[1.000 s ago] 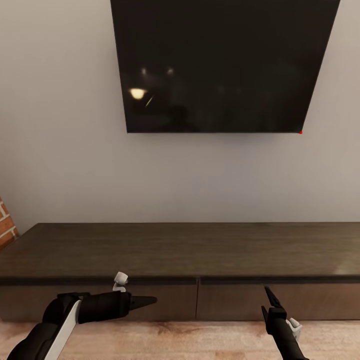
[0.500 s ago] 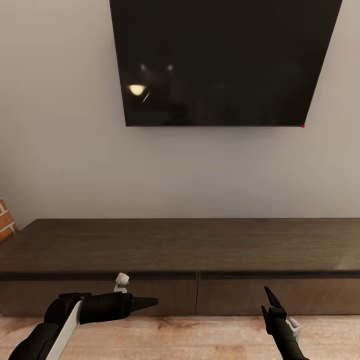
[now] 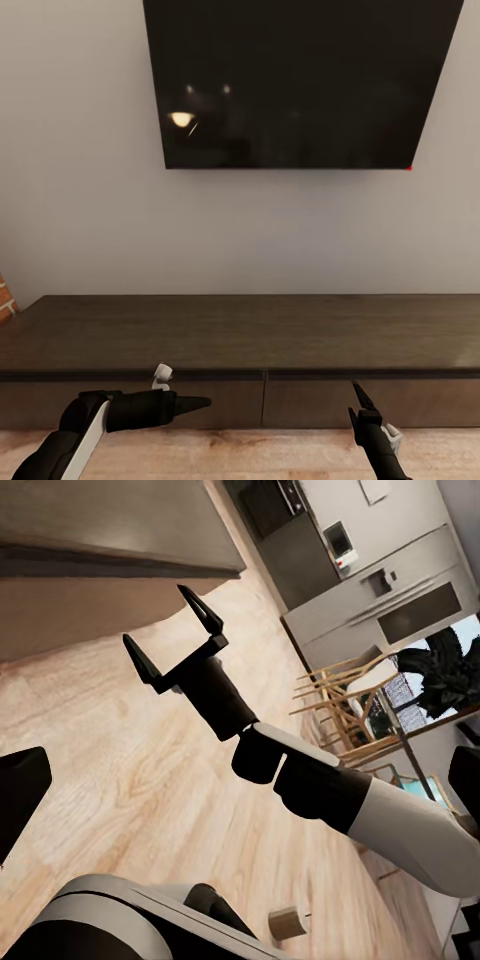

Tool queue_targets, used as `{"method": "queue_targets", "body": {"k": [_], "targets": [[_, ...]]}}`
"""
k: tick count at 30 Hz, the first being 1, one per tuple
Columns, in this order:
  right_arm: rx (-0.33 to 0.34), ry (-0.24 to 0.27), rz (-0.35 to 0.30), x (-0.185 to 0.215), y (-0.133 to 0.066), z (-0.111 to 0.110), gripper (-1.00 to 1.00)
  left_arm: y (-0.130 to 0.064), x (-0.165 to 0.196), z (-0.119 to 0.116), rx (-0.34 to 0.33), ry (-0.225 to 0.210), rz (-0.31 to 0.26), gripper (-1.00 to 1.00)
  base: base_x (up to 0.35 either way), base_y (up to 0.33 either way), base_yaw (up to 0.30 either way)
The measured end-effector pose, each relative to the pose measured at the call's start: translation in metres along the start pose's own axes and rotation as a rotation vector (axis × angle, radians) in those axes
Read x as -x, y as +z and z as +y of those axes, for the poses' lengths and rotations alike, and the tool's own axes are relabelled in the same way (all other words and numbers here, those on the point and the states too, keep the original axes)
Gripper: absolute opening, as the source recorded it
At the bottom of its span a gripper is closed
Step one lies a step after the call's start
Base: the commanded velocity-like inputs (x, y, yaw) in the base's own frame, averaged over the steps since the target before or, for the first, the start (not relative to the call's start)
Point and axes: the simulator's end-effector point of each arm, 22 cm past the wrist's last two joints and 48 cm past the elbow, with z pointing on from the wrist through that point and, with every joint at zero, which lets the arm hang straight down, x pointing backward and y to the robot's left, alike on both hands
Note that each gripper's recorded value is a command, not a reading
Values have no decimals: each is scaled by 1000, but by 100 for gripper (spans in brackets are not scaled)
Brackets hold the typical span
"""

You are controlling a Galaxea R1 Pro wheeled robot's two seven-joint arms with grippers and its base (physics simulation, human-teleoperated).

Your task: Place each of the two pumpkins and all three candles from the living room inside a cabinet in the living room (use any cabinet), then make sure every cabinet is closed, and position the cauldron so it is next to a table in the living room.

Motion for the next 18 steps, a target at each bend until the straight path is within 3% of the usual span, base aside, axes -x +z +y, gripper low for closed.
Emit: {"method": "queue_targets", "body": {"k": [10, 18], "targets": [[-4, 0, -3, 1, 0, -1, 100, 3, -3, -1, -4, 0, 12, 100, 119, 0, 0], [-28, -2, -4, 3, -4, -12, 100, 4, -4, -1, -5, -1, 16, 100, 21, 0, 0]]}}
